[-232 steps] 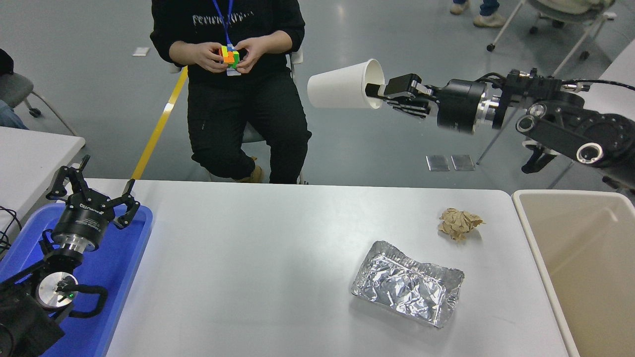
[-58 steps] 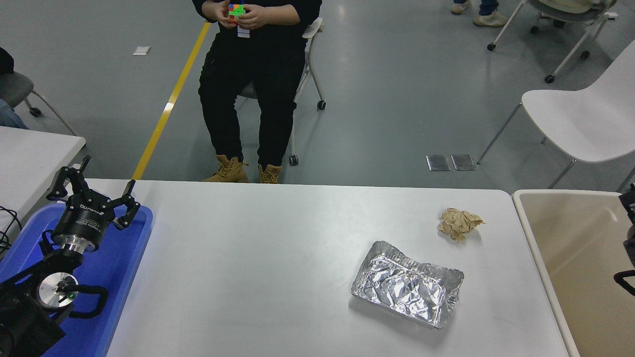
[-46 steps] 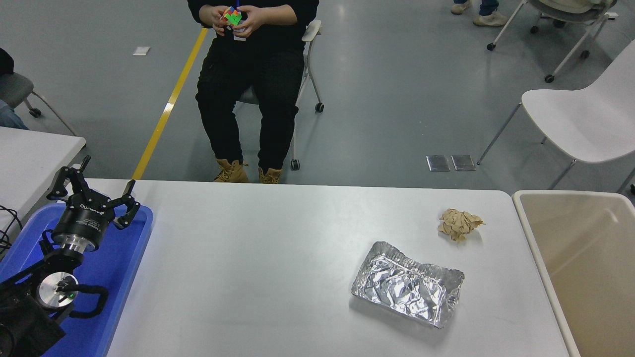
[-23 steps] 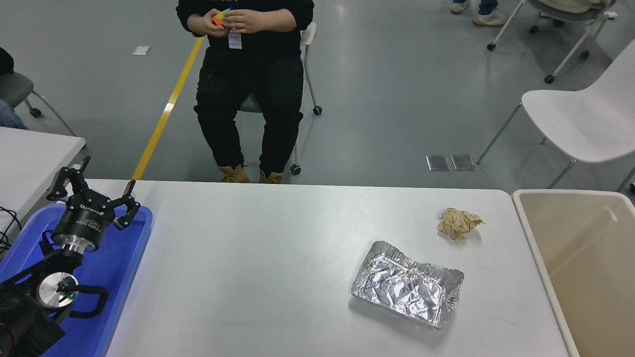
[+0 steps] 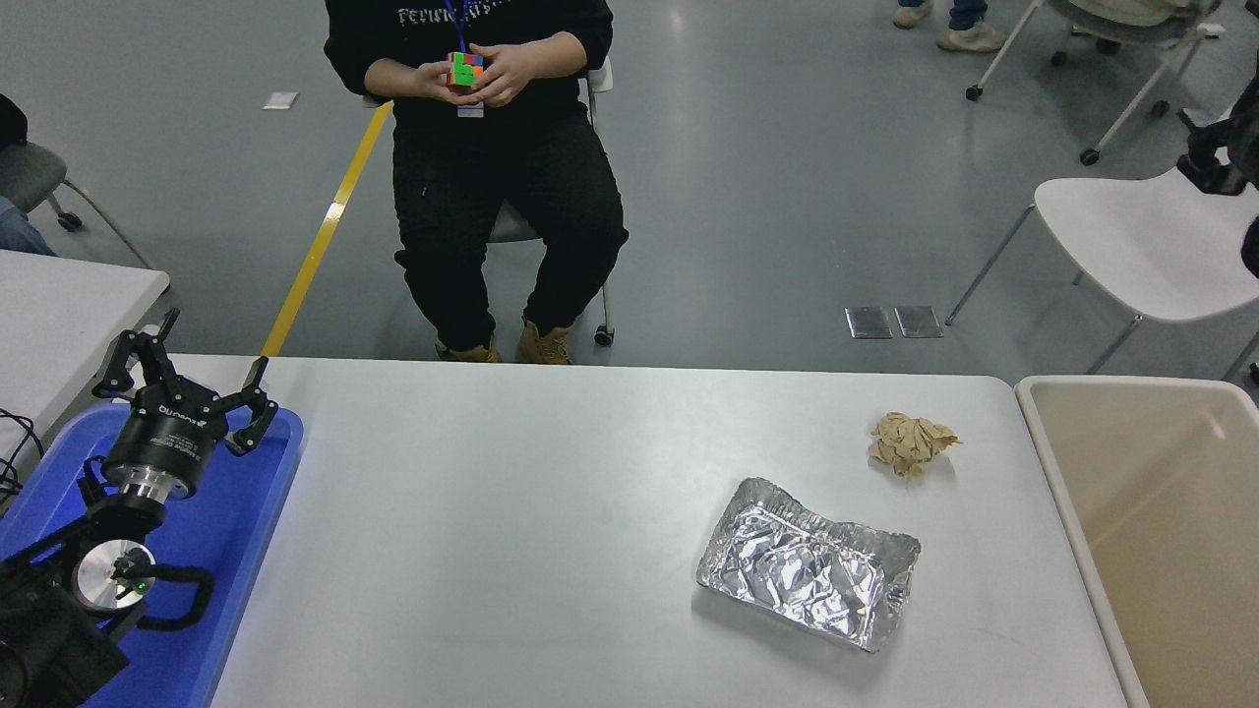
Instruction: Clean the table surface
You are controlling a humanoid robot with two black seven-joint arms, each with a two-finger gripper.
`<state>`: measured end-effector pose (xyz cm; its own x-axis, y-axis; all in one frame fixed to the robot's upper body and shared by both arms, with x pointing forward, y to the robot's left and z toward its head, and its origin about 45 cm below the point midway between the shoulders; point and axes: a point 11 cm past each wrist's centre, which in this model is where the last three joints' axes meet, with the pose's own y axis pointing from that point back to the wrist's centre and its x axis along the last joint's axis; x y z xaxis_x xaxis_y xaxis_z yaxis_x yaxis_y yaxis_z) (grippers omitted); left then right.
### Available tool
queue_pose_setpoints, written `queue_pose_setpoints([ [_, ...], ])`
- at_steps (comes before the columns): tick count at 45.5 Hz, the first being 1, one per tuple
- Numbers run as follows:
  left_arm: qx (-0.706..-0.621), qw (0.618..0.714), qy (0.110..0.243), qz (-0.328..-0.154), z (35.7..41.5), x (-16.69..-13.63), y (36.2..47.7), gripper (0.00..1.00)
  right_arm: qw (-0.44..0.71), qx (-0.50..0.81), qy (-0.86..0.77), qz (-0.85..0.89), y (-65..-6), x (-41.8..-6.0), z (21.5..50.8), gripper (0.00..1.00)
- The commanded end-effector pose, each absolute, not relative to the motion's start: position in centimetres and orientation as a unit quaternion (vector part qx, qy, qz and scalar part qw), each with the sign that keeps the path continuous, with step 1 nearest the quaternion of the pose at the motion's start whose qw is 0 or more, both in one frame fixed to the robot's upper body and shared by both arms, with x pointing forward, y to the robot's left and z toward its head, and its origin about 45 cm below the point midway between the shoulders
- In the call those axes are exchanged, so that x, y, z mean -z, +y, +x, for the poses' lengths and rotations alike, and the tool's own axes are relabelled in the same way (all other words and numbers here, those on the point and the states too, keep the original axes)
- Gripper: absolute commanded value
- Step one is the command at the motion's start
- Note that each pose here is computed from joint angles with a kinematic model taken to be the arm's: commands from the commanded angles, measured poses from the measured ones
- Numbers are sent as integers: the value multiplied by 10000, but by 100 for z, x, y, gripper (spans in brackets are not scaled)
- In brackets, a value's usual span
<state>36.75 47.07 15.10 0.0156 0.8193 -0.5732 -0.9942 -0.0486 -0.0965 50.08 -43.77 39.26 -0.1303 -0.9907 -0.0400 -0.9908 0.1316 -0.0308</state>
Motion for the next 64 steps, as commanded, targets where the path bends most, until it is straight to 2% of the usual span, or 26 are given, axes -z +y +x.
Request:
queue_pose_setpoints([
  [1, -6794, 6675, 1749, -2496, 3674, -1508, 4706, 100, 1008, -63, 6974, -7096, -3965, -3826, 5015, 98],
  [6, -6795, 6672, 1747, -2502, 3675, -1510, 4707, 100, 1335, -131, 6939, -7075, -3931, -3696, 4986, 98],
  [16, -6795, 6672, 1747, -2502, 3675, -1510, 4707, 100, 1176, -556, 6974, -7048, -3847, -3098, 4878, 98],
  [24, -6795, 6672, 1747, -2502, 3675, -1510, 4707, 100, 1076, -778, 7070, -6946, -3818, -2536, 4687, 98],
  [41, -6798, 6671, 1741, -2499, 3674, -1514, 4714, 100, 656, -1251, 7215, -6779, -3824, -1653, 4211, 98],
  [47, -6795, 6672, 1747, -2502, 3675, -1510, 4707, 100, 584, -1245, 7162, -6842, -3738, -1545, 4152, 98],
  [64, -6795, 6672, 1747, -2502, 3675, -1510, 4707, 100, 626, -1199, 7156, -6853, -3731, -1591, 4186, 98],
])
